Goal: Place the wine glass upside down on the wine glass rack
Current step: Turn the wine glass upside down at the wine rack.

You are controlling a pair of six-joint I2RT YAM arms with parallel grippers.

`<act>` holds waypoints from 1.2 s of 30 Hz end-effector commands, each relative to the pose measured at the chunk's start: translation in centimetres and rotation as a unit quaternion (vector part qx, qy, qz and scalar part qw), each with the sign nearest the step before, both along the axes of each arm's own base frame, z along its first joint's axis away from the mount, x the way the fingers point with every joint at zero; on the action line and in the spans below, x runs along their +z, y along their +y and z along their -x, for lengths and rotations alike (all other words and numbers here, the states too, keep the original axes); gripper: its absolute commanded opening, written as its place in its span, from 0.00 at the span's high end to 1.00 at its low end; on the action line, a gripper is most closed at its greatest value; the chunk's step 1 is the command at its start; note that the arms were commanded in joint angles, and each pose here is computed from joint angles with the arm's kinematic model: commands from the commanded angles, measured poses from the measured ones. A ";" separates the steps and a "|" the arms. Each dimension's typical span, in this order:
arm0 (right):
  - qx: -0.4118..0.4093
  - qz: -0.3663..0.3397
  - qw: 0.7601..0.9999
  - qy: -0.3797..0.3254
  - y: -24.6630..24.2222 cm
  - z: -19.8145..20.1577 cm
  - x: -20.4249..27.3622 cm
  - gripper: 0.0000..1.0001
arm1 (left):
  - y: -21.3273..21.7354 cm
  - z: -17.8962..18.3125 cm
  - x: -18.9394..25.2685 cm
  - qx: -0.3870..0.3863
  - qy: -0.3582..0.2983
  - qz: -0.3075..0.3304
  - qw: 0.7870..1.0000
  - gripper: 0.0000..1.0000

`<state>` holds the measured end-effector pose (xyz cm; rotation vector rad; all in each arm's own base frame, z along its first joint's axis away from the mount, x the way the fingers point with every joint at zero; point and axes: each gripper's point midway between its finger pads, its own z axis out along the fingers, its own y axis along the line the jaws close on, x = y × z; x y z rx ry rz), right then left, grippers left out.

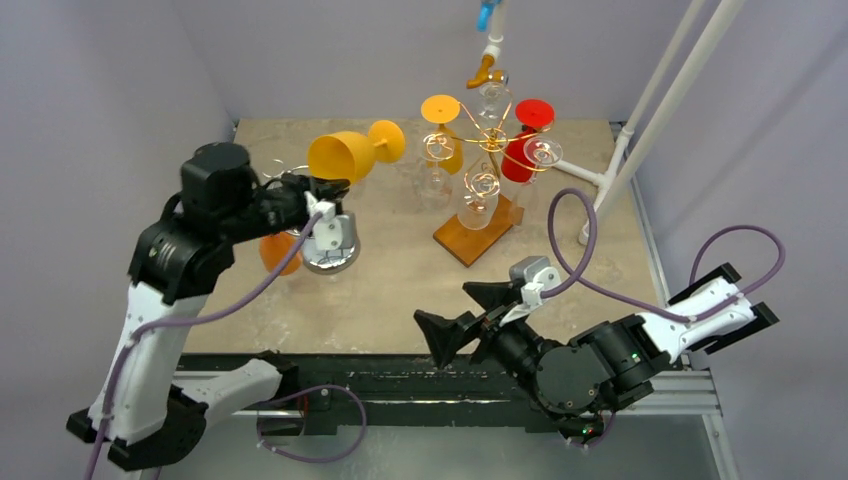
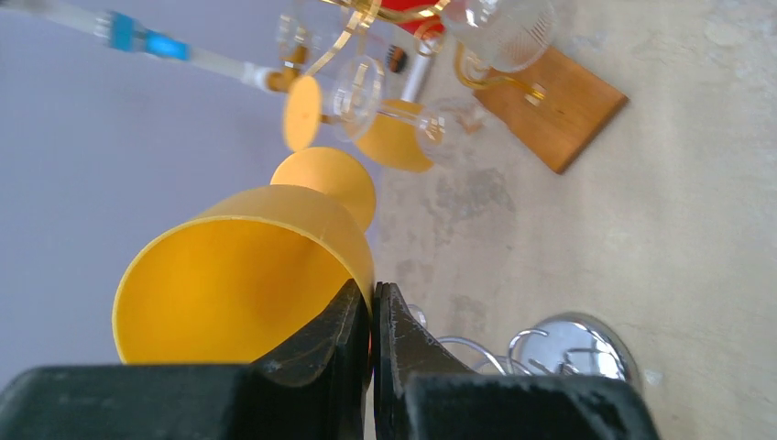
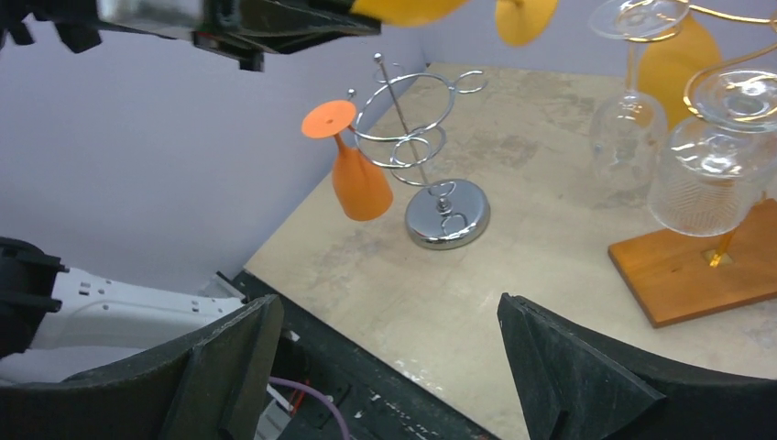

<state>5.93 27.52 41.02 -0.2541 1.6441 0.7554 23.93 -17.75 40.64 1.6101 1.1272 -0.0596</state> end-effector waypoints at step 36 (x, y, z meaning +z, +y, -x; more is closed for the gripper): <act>0.297 -0.406 0.856 -0.121 13.1 -0.9 22.1 0.01 | 4.7 15.3 13.9 -0.080 -0.701 -0.078 0.704 1.00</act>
